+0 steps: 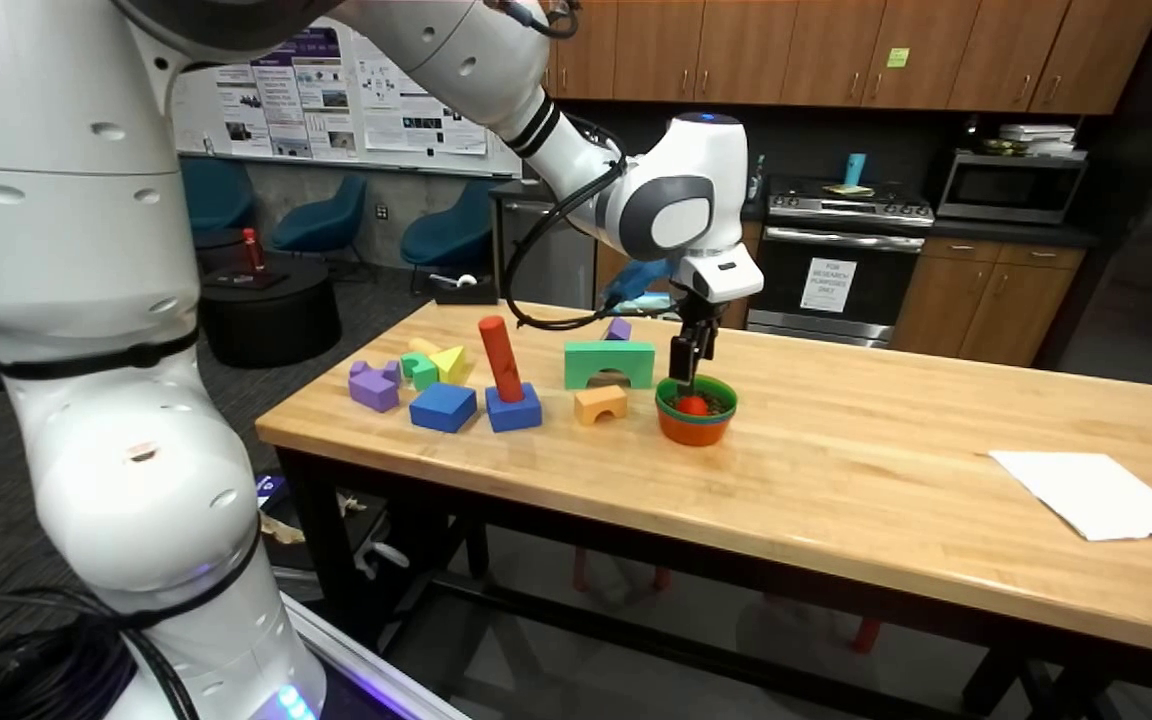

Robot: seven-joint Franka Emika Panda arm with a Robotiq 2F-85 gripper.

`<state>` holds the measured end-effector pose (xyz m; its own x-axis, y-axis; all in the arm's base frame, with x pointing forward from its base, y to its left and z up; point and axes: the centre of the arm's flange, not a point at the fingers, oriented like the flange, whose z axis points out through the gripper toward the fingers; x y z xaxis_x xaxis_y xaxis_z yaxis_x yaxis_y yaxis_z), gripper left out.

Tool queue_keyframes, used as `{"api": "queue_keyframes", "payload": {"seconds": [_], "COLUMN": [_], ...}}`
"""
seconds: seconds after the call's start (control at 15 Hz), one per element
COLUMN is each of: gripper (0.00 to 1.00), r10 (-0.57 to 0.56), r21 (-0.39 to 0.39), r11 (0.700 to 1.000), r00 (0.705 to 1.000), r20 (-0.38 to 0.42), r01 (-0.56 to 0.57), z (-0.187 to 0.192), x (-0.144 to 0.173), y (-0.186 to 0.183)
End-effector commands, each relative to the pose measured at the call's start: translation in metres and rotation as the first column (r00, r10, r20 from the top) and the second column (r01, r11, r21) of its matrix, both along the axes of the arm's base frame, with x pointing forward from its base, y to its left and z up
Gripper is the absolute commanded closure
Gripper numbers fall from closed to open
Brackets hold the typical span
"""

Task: Put the red toy in the green bowl

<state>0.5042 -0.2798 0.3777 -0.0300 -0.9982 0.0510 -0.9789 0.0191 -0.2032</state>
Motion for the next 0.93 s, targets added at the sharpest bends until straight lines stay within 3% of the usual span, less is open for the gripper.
{"api": "queue_keyframes", "payload": {"seconds": [0.0,0.33,0.53,0.67,0.87], "gripper": [0.00,0.00,0.00,0.00,0.00], "r10": [0.011,0.107,0.216,0.329,0.487], "r21": [0.005,0.003,0.001,-0.008,0.005], "r11": [1.000,0.994,0.976,0.944,0.873], "r00": [1.000,0.992,0.972,0.942,0.873], "r20": [0.024,0.071,0.097,0.066,-0.014], "r01": [-0.011,-0.107,-0.217,-0.329,-0.487], "z": [0.017,0.059,0.076,0.077,0.063], "x": [-0.023,-0.090,-0.139,-0.175,-0.218], "y": [0.007,0.026,0.038,0.046,0.052]}}
